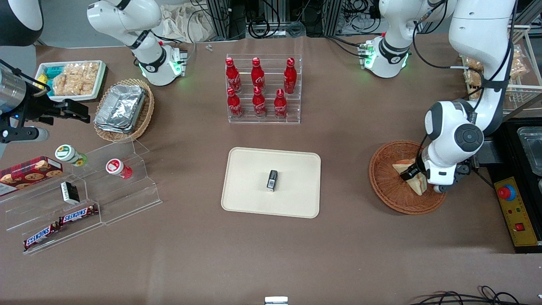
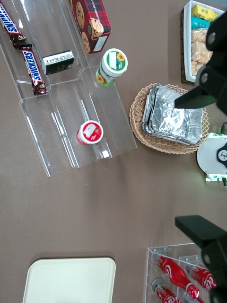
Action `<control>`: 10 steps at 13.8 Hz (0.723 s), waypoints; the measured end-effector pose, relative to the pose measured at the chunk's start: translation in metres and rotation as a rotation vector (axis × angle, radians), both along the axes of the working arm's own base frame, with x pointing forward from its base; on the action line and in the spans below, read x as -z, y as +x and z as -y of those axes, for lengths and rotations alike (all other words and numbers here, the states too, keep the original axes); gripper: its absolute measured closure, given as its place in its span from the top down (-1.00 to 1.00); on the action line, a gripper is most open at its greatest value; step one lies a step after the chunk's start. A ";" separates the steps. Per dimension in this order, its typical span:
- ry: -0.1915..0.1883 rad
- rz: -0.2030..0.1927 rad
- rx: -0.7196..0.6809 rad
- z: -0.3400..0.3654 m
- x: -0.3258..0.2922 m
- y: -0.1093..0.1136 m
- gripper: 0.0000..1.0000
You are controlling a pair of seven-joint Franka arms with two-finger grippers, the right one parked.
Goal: Place sandwich from basket to tray
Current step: 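Close the left gripper on the sandwich wedge, then lift the sandwich up out of the basket with the left gripper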
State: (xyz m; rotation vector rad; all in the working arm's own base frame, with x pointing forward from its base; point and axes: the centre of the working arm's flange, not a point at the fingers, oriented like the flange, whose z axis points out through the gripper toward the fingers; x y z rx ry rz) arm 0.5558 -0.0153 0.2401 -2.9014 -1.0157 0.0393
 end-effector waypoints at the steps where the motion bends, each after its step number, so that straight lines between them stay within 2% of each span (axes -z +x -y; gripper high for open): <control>1: 0.000 0.003 -0.005 0.000 0.000 0.000 0.55; 4: -0.002 0.029 -0.009 0.001 -0.012 0.008 -0.10; 6: -0.003 0.027 -0.006 0.002 -0.037 0.014 -0.26; 8: -0.007 0.004 0.007 0.001 -0.082 0.021 -0.37; 10: -0.011 -0.035 0.019 0.001 -0.149 0.025 -0.60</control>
